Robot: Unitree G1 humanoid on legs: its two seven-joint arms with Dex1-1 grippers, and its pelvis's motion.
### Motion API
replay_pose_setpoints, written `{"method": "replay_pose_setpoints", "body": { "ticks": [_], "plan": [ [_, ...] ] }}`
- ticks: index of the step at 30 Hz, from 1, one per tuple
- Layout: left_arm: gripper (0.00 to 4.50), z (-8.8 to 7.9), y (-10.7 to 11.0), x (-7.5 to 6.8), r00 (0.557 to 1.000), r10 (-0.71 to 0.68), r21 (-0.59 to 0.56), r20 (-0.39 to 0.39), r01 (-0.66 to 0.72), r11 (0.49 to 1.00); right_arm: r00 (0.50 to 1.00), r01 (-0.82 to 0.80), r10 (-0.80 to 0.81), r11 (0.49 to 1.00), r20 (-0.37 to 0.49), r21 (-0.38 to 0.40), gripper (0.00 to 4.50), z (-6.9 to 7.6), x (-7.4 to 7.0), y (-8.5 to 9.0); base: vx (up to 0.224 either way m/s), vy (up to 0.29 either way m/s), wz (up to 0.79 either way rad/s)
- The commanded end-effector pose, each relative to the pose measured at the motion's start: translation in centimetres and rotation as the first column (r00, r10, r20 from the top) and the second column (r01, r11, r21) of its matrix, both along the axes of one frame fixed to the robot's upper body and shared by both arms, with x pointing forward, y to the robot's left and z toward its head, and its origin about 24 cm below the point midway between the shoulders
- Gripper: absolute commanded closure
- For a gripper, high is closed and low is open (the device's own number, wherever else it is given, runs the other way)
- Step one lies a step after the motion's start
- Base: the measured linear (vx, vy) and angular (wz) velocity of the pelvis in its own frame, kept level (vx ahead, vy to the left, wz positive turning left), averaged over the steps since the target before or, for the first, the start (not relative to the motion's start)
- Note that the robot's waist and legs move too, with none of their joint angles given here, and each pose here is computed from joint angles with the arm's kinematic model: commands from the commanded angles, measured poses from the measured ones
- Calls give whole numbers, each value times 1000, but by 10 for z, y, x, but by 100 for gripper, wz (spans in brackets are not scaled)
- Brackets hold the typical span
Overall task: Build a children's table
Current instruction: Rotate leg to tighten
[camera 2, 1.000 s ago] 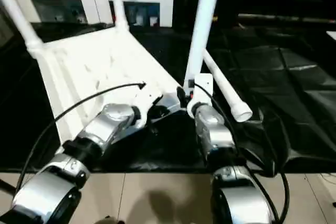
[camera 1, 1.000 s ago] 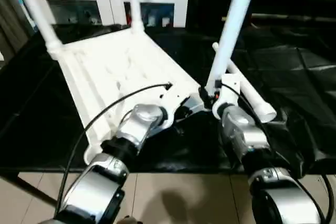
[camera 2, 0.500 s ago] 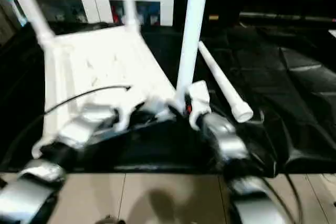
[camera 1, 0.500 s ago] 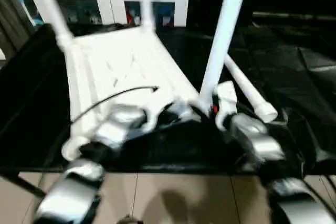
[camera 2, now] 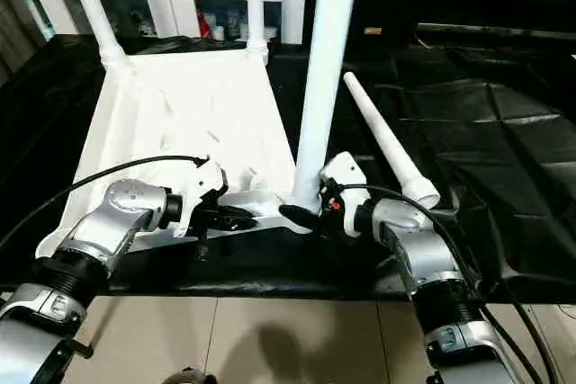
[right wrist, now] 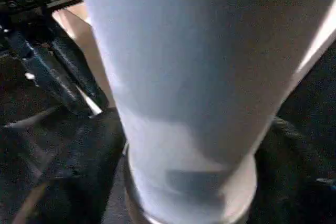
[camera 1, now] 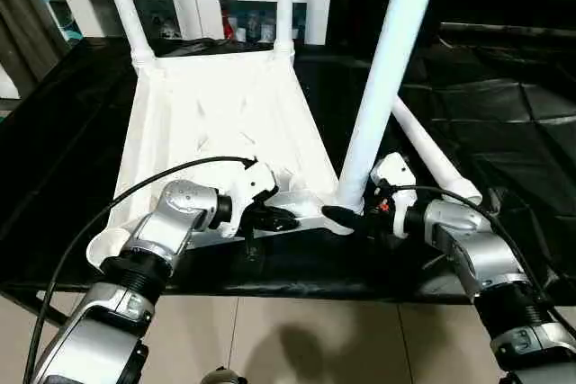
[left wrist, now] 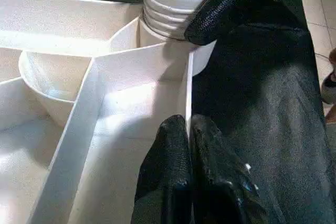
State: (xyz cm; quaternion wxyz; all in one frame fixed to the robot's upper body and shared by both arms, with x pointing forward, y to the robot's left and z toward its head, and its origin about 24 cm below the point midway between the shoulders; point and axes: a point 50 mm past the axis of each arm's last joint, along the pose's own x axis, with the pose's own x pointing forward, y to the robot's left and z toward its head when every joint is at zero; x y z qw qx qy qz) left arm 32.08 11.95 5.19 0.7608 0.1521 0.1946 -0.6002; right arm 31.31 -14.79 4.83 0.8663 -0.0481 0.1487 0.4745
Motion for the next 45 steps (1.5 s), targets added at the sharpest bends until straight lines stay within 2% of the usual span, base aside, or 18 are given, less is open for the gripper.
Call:
{"method": "replay_pose_setpoints", "body": {
  "ticks": [1, 6, 9, 13, 14, 15, 16, 18, 19, 20, 22, 25, 27, 29, 31, 33, 40, 45],
  "plan": [
    [450, 7, -5, -2, 999, -43, -51, 13, 44, 998, 1000, -29, 29, 1000, -7, -1, 133, 1, -2, 2, 0, 0, 0],
    [450, 6, -5, -3, 999, -44, -47, 11, 44, 998, 999, -31, 31, 1000, -20, -1, 147, -1, -4, 1, 0, 0, 0],
    [450, 5, -3, -3, 1000, -24, -40, 10, 25, 999, 999, 8, -8, 1000, -39, -2, 173, -6, -4, 0, 0, 0, 0],
    [450, 3, -7, 4, 997, 71, -35, 20, -70, 997, 981, 189, -189, 982, -48, -17, 177, -15, 5, -2, 0, 0, 0],
    [450, 3, -10, 8, 994, 110, -28, 26, -109, 994, 962, 267, -268, 964, -57, -13, 177, -18, 9, -3, 0, 0, 0],
    [450, 3, -17, 16, 980, 196, -26, 40, -195, 981, 912, 404, -402, 915, -76, 1, 178, -21, 15, -3, 0, 0, 0],
    [450, 3, -20, 19, 972, 231, -24, 46, -230, 973, 886, 458, -456, 889, -88, 4, 178, -23, 17, -3, 0, 0, 0],
    [450, 4, -32, 30, 933, 356, -32, 58, -355, 934, 795, 600, -599, 800, -96, -21, 178, -29, 23, -3, 0, 0, 0],
    [450, 5, -36, 33, 919, 390, -37, 61, -388, 921, 768, 633, -632, 774, -102, -27, 178, -31, 24, -2, 0, 0, 0],
    [450, 7, -49, 38, 892, 446, -42, 74, -444, 895, 712, 694, -693, 719, -115, -33, 178, -34, 27, 4, 0, 0, 0],
    [450, 10, -59, 41, 876, 475, -55, 87, -472, 880, 689, 717, -715, 696, -115, -35, 178, -34, 29, 10, 0, 0, 0],
    [450, 13, -69, 43, 859, 501, -60, 108, -498, 865, 680, 728, -725, 686, -115, -20, 178, -32, 32, 22, 0, 0, 0],
    [450, 14, -73, 44, 863, 486, -57, 135, -483, 874, 694, 717, -714, 697, -93, -7, 178, -29, 34, 30, 0, 0, 0],
    [450, 14, -74, 44, 872, 470, -53, 141, -467, 883, 710, 703, -699, 711, -79, 21, 122, -26, 36, 34, 0, 0, 0],
    [450, 13, -72, 44, 872, 465, -46, 150, -464, 885, 717, 697, -693, 715, -77, 52, 108, -23, 38, 35, 0, 0, 0],
    [450, 12, -69, 45, 872, 465, -40, 153, -465, 884, 722, 692, -692, 720, -23, 55, 83, -19, 40, 32, 0, 0, 0],
    [450, 14, -60, 51, 838, 511, -60, 191, -510, 858, 711, 688, -700, 713, 68, 133, 83, -2, 40, 14, 0, 0, 0],
    [450, 28, -65, 55, 814, 520, -185, 258, -487, 854, 740, 654, -666, 745, 93, 134, 83, 0, 31, 5, 0, 0, 0]
  ]
}}
